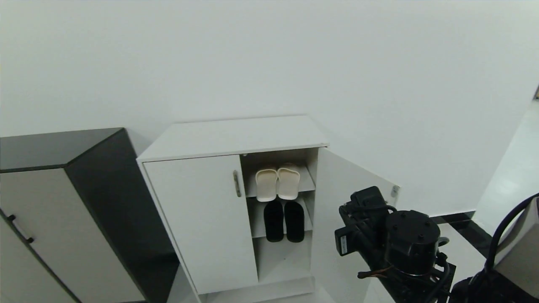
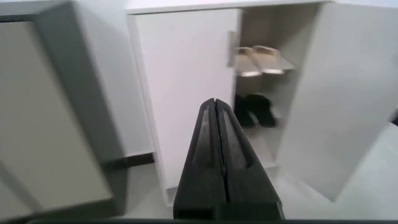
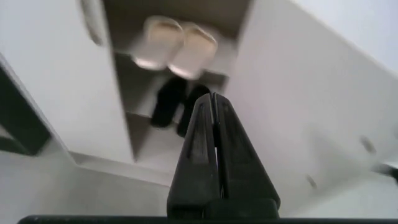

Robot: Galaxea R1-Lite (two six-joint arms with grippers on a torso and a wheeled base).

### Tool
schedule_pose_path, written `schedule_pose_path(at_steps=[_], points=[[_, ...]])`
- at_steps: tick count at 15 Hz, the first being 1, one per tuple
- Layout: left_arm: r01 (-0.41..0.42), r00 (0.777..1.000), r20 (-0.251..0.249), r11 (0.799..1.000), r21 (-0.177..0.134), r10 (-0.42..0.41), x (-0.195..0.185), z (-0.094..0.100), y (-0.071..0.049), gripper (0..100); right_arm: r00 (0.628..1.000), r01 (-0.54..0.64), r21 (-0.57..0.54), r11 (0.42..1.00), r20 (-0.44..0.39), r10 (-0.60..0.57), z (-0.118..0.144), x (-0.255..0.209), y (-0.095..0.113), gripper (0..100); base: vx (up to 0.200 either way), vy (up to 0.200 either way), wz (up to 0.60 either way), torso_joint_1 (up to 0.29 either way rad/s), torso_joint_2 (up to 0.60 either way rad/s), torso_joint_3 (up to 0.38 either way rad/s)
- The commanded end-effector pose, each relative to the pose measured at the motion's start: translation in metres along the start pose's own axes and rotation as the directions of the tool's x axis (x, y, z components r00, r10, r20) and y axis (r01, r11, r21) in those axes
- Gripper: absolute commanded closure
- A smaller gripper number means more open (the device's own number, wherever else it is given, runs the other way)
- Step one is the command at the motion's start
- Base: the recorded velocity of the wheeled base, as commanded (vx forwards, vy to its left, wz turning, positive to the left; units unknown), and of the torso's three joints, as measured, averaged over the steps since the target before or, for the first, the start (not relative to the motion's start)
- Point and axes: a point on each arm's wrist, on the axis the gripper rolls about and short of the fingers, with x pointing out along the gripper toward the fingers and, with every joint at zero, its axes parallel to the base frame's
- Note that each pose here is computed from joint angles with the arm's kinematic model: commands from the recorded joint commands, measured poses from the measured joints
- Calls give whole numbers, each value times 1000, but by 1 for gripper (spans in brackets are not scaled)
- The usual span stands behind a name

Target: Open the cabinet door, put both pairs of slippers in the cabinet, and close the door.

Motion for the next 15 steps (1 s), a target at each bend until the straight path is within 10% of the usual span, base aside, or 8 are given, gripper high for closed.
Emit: schedule_pose_path(at_steps=[1,7,10,15], points=[[0,1000,0,1000,0,0,0,0,0,100,1000,-30,-49,998,-9,29,-10,-5,-1,100,0,0,0,-207,525,315],[0,1000,0,1000,0,0,0,0,0,100,999,-47,-138,989,20,51,-25,-5,0,100,0,0,0,-65,170,103],[0,1000,0,1000,1,0,0,0,0,100,997,-22,-104,994,71,30,14,-4,-4,100,0,0,0,0,0,0],[1,1000,0,1000,3,-1,0,0,0,100,973,195,156,968,-157,-171,115,17,-22,100,0,0,0,0,0,0]])
